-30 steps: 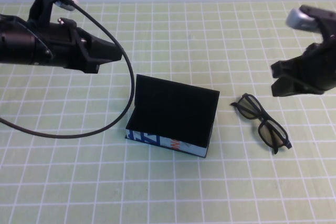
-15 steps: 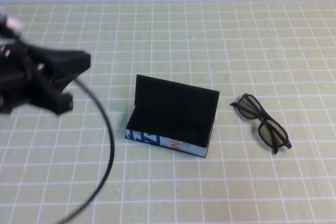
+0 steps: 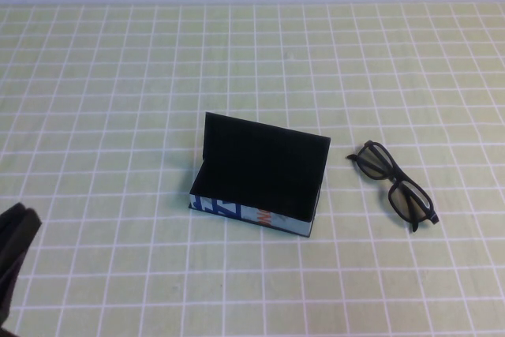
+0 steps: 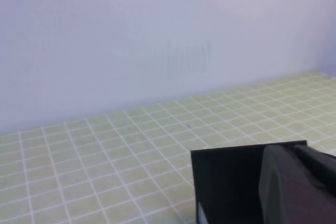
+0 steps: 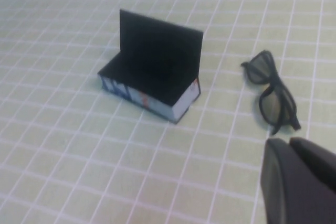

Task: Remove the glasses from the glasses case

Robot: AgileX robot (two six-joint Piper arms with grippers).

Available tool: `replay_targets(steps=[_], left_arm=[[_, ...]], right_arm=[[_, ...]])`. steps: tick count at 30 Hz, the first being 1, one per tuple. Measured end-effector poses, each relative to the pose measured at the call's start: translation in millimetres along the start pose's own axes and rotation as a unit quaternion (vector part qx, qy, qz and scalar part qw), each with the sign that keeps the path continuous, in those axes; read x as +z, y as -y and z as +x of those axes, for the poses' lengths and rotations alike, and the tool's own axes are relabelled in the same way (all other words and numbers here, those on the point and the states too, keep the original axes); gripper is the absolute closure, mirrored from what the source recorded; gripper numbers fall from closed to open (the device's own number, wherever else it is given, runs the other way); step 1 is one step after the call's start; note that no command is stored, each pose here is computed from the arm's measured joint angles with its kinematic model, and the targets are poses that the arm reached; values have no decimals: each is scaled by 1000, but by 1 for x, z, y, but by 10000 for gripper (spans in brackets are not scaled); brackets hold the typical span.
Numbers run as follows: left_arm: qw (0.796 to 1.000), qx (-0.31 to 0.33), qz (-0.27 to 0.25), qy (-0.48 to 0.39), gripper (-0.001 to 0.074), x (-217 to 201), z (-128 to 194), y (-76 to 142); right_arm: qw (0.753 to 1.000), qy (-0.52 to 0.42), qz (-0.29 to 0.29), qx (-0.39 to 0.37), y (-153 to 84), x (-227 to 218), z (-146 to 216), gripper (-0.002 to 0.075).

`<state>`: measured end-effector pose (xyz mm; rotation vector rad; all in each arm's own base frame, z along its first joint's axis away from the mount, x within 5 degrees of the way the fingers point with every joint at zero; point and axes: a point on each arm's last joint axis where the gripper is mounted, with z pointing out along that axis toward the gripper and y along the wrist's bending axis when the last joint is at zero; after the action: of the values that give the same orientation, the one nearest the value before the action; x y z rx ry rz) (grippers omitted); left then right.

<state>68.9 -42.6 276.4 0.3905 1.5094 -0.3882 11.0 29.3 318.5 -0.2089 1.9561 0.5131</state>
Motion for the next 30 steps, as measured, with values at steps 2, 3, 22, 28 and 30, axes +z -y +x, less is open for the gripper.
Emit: replay_targets(steps=[2,3,22,28,30], left_arm=[[1000,-1,-25,16,739,-9,10,-1],[999,0,-37,22,739,-13,17,-1],[987,-24,-156,-2,739,-24,74,-20],[987,-24,-156,-2,739,-24,74,-20],[987,-24,-156,-2,739,-24,74,-20]], right_arm=[[1000,31,5,1,4,6,-1,742],[999,51,6,5,6,10,-2,742],[981,185,41,46,34,49,17,742],[982,180,37,50,34,49,18,742],[982,179,37,51,34,49,18,742]])
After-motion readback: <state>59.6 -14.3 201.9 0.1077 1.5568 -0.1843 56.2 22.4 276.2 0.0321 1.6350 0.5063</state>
